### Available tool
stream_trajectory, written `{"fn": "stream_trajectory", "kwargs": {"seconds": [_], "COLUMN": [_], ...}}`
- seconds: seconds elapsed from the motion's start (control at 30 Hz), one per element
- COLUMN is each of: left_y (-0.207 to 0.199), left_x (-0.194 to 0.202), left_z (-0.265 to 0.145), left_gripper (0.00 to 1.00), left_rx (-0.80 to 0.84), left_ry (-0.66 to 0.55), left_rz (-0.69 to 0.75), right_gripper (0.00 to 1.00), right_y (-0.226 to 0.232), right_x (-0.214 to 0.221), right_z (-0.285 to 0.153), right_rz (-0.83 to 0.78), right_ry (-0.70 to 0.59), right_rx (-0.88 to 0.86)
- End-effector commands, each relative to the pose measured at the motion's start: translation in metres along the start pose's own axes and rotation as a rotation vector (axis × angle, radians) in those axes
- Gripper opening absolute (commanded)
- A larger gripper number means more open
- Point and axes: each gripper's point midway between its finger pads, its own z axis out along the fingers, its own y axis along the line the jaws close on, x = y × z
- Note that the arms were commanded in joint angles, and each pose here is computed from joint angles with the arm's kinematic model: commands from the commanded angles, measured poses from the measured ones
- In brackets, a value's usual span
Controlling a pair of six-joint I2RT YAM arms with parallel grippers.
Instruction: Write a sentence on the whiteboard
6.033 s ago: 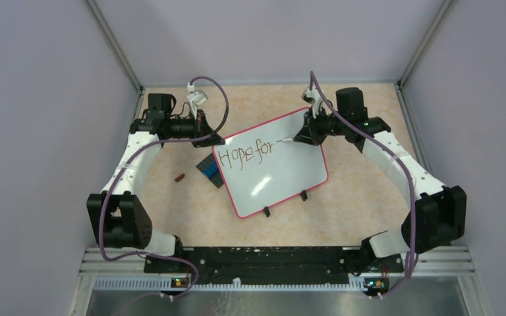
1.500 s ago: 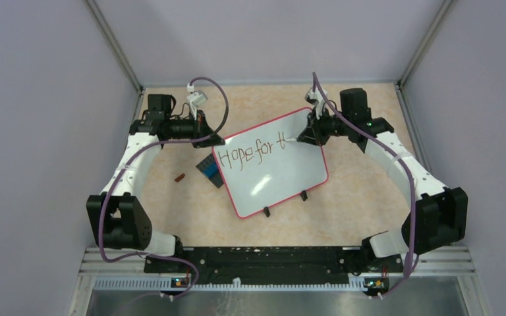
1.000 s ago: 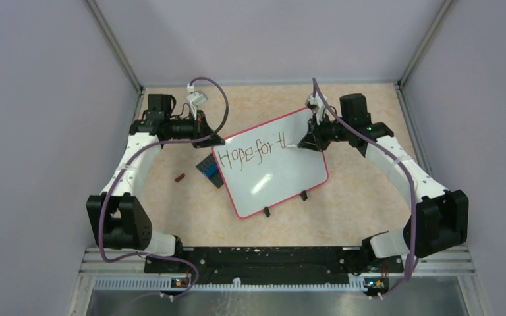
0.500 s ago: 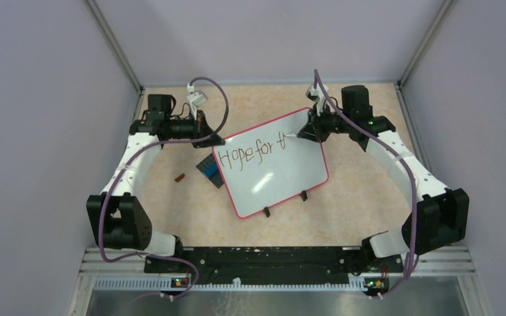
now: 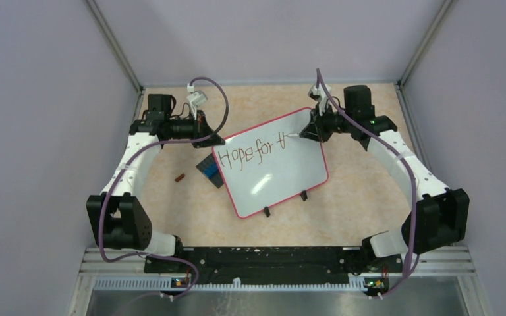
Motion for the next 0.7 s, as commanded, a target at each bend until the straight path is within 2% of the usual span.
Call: {"fn": "stream_trajectory", "kwargs": {"seconds": [0.0, 0.43, 0.67], "left_y": [0.012, 0.010, 0.009], "left_x": [0.010, 0.009, 0.010], "left_z": [0.003, 0.002, 0.002], "left_gripper": [0.00, 0.00, 0.00], "left_rx": [-0.060, -0.058, -0.058], "left_ry": [0.039, 0.035, 0.036], "left_rz": [0.015, 0.018, 0.019], "right_gripper": [0.00, 0.00, 0.00], "right_y": [-0.009, 0.005, 0.010], "right_x": [-0.008, 0.019, 0.004], "right_z": [-0.009, -0.012, -0.018], "right_rz": [-0.041, -0.013, -0.027], "right_ry": [-0.025, 0.013, -0.016], "right_rx": [0.041, 0.005, -0.001]}}
